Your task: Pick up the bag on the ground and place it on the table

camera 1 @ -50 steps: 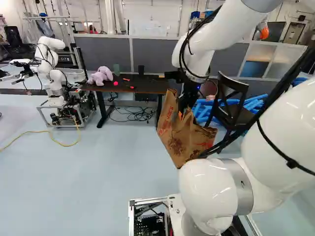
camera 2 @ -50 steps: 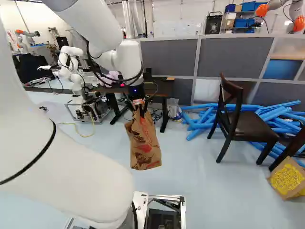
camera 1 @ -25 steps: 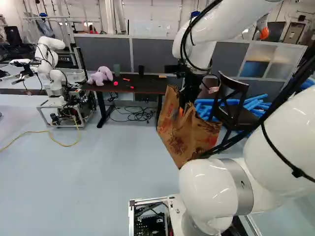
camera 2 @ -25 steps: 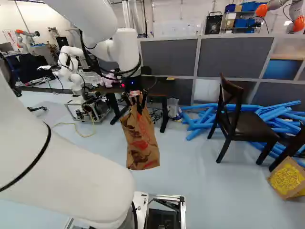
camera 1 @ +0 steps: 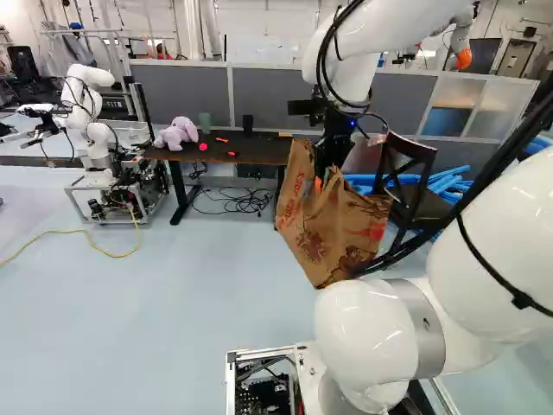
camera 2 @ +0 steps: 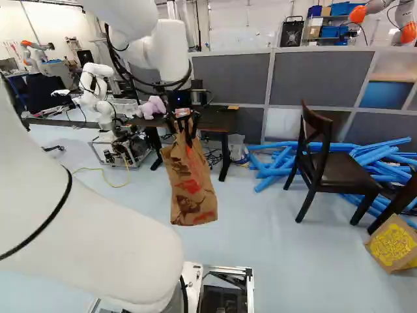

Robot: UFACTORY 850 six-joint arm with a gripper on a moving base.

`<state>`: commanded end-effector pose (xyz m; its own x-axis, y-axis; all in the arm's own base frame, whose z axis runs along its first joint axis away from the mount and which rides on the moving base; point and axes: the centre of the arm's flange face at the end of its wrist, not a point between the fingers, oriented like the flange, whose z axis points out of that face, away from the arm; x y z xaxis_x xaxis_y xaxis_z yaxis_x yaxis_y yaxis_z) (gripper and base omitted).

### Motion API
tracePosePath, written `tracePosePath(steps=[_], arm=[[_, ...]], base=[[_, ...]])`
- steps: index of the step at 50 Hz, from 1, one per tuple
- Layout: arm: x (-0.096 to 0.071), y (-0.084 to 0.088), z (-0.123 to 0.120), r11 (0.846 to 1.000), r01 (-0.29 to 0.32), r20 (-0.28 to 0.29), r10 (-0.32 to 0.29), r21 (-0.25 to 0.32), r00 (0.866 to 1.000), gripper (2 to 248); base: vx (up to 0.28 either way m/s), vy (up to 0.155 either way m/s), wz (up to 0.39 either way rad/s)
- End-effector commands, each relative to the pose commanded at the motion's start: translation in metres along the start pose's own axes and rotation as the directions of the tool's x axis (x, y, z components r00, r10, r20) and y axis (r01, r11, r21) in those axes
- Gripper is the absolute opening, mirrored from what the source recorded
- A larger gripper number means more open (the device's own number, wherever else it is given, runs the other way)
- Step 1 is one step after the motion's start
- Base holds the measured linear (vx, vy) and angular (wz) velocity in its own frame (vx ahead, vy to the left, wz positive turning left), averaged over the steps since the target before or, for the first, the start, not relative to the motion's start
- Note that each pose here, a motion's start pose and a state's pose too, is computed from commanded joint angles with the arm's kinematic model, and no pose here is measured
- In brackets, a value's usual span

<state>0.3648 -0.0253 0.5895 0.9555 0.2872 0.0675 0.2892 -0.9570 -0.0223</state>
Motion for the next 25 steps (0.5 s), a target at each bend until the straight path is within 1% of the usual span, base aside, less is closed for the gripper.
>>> tracePosePath(steps=[18,25], arm=[[0.008,-0.001,-0.028,1.000,0.008,0.002,-0.008,0.003,1.000,21],[0.010,-0.001,-0.032,1.000,0.010,0.000,-0.010,0.002,1.000,21]], base=[[0.000,0.000,0.000],[0.000,0.000,0.000]])
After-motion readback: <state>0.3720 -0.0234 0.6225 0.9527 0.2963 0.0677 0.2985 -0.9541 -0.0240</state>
